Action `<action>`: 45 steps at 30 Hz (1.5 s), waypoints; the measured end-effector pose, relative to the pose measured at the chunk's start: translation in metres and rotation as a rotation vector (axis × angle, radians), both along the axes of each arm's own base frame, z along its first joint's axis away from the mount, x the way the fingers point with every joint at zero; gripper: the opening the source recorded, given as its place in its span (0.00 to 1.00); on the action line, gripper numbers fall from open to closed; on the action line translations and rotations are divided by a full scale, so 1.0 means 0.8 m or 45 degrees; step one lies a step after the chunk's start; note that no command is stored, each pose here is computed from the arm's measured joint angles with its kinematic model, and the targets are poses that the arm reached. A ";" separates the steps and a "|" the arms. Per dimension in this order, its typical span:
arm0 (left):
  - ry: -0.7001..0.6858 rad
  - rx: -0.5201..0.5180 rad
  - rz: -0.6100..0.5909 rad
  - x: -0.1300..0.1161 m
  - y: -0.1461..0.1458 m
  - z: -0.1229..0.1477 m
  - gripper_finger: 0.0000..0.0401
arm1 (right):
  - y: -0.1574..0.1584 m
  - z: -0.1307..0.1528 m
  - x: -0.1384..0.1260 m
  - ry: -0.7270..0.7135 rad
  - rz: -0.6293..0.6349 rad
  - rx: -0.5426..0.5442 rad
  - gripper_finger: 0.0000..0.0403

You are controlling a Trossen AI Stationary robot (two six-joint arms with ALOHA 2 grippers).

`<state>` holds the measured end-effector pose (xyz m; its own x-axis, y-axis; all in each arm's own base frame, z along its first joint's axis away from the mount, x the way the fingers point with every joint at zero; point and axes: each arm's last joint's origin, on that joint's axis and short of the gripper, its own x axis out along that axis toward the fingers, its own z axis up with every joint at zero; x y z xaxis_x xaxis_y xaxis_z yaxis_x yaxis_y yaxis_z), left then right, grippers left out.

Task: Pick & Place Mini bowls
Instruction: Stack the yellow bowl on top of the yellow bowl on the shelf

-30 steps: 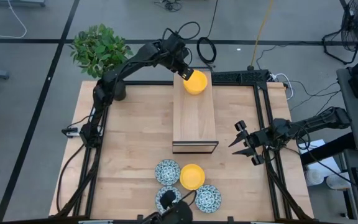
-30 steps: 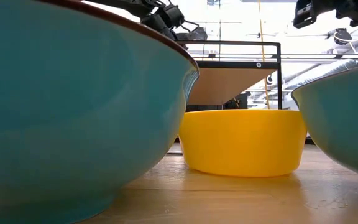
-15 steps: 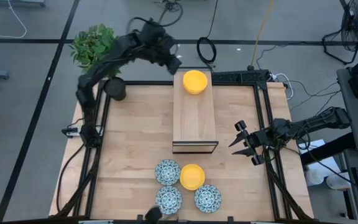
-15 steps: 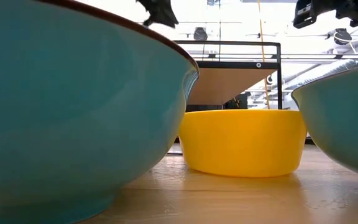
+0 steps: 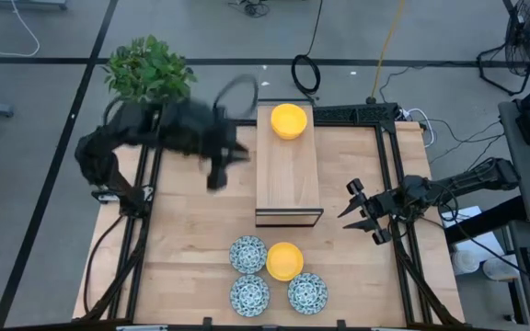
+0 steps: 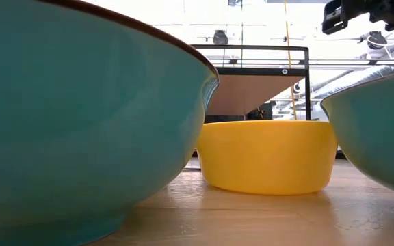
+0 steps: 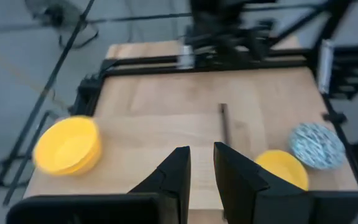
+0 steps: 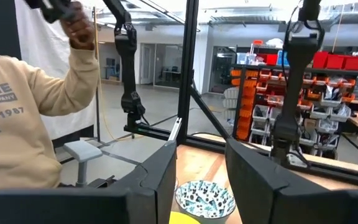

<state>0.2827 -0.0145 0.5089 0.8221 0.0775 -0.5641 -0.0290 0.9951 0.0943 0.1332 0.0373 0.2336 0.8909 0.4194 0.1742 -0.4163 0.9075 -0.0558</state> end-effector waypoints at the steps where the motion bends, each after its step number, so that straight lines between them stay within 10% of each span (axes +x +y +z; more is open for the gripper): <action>1: -0.001 0.027 -0.028 -0.001 -0.017 0.000 0.19 | 0.000 0.000 0.000 0.004 0.000 0.004 0.31; 12: 0.045 0.243 -0.088 -0.005 -0.123 -0.095 0.19 | 0.000 0.000 0.001 -0.002 -0.001 0.000 0.31; 27: -0.661 0.072 -0.083 -0.175 -0.039 -0.246 0.19 | -0.002 -0.002 0.009 0.014 -0.180 0.041 0.31; 34: -0.838 0.143 -0.081 -0.214 -0.022 -0.300 0.19 | 0.030 0.010 0.063 0.285 -0.424 -0.006 0.31; 45: -0.995 0.231 0.042 -0.244 -0.007 -0.296 0.19 | 0.146 0.074 0.202 1.071 -0.652 -0.073 0.31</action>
